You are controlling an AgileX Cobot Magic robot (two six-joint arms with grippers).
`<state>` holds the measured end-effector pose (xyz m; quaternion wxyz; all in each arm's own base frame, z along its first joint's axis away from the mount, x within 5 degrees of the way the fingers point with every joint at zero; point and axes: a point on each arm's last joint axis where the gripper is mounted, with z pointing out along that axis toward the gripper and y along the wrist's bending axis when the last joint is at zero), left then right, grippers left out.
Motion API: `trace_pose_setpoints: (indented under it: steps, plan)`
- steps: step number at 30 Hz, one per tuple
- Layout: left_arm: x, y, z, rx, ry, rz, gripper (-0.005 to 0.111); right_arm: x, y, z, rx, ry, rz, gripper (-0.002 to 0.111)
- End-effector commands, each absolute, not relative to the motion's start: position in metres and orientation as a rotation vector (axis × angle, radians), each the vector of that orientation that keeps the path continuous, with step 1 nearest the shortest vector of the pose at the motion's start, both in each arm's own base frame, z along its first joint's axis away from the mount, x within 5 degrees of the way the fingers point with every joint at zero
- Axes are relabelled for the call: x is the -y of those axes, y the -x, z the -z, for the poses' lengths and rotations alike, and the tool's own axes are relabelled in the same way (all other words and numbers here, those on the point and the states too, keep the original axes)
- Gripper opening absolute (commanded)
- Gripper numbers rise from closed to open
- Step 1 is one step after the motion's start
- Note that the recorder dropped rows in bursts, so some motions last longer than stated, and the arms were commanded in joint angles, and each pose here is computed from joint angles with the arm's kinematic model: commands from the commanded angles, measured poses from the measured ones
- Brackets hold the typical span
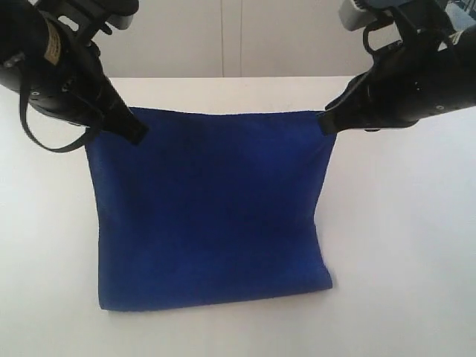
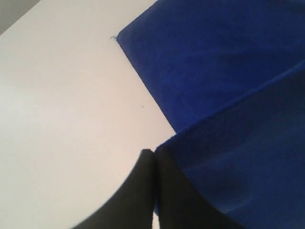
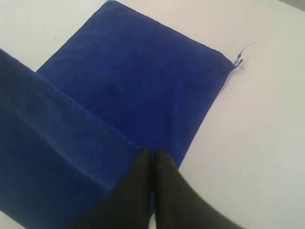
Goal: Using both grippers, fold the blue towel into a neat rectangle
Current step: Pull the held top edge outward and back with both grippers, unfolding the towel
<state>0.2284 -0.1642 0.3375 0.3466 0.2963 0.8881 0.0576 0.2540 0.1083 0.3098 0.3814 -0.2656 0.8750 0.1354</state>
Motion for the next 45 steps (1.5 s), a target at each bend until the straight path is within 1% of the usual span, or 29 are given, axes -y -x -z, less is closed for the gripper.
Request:
trace_pose_setpoints:
  steps: [1,7,11,19,22,25,29,31,37,45]
  plan:
    - [0.164,-0.245,-0.328,-2.295,-0.744,-0.119,0.000,-0.109,-0.270,-0.314,-2.214,0.627,-0.289,0.000]
    - [0.162,-0.262,-0.320,-2.281,-0.696,-0.083,0.000,-0.110,-0.286,-0.316,-2.215,0.628,-0.229,0.000]
    - [0.155,-0.281,-0.309,-2.293,-0.650,-0.088,0.000,-0.117,-0.310,-0.302,-2.221,0.617,-0.217,0.000]
    - [0.158,-0.299,-0.290,-2.285,-0.673,-0.104,0.000,-0.123,-0.333,-0.296,-2.210,0.613,-0.199,0.000]
    - [0.150,-0.309,-0.286,-2.286,-0.617,-0.095,0.000,-0.126,-0.343,-0.291,-2.210,0.607,-0.198,0.000]
    - [0.142,-0.319,-0.281,-2.288,-0.580,-0.096,0.000,-0.129,-0.352,-0.279,-2.222,0.597,-0.195,0.000]
    - [0.147,-0.330,-0.264,-2.281,-0.599,-0.074,0.000,-0.131,-0.361,-0.264,-2.237,0.585,-0.185,0.000]
    - [0.150,-0.335,-0.261,-2.279,-0.606,-0.076,0.000,-0.131,-0.363,-0.263,-2.232,0.581,-0.183,0.000]
    - [0.153,-0.351,-0.279,-2.228,-0.593,-0.104,0.000,-0.132,-0.373,-0.276,-2.191,0.575,-0.177,0.000]
    - [0.151,-0.368,-0.276,-2.230,-0.573,-0.121,0.000,-0.121,-0.387,-0.273,-2.200,0.541,-0.150,0.000]
